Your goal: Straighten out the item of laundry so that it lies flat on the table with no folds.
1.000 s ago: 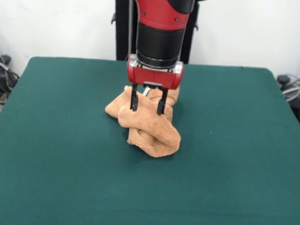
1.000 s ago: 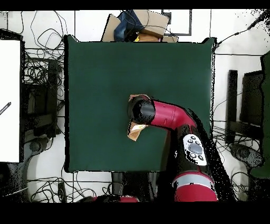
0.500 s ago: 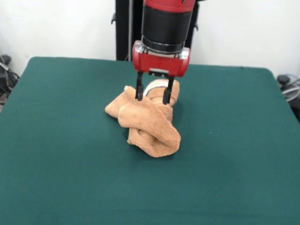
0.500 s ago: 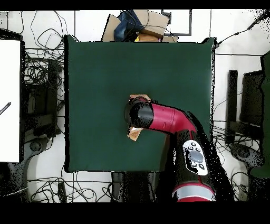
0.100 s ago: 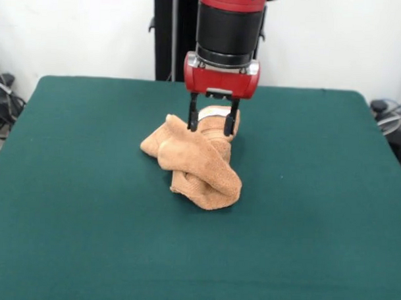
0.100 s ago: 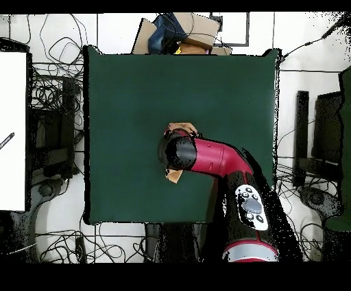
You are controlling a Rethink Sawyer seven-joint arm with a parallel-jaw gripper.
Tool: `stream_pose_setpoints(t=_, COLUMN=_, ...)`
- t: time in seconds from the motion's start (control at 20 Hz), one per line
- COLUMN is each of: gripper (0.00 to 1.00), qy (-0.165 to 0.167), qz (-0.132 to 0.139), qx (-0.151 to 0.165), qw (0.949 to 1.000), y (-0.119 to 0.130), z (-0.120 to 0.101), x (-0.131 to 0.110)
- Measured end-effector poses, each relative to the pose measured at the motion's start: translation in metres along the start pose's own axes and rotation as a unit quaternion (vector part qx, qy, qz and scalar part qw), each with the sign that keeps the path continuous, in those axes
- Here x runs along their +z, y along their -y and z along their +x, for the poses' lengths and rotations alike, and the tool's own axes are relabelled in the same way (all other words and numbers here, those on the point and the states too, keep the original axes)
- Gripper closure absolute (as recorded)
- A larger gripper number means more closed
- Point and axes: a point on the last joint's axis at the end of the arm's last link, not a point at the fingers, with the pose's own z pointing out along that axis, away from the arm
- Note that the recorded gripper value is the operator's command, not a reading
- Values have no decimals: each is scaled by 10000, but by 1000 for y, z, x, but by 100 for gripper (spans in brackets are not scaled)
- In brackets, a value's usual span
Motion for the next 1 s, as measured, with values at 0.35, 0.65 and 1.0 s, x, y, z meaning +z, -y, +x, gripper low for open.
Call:
stream_pose_setpoints(t=0.35, gripper=0, qy=189, qz=86, qx=-205, qw=9996, y=0, z=5, x=9)
stream_pose_setpoints(t=0.65, gripper=0, qy=237, qz=88, qx=-271, qw=9993, y=0, z=13, x=16)
stream_pose_setpoints(t=1.0, gripper=0, qy=149, qz=56, qx=-258, qw=9995, y=1, z=31, x=20)
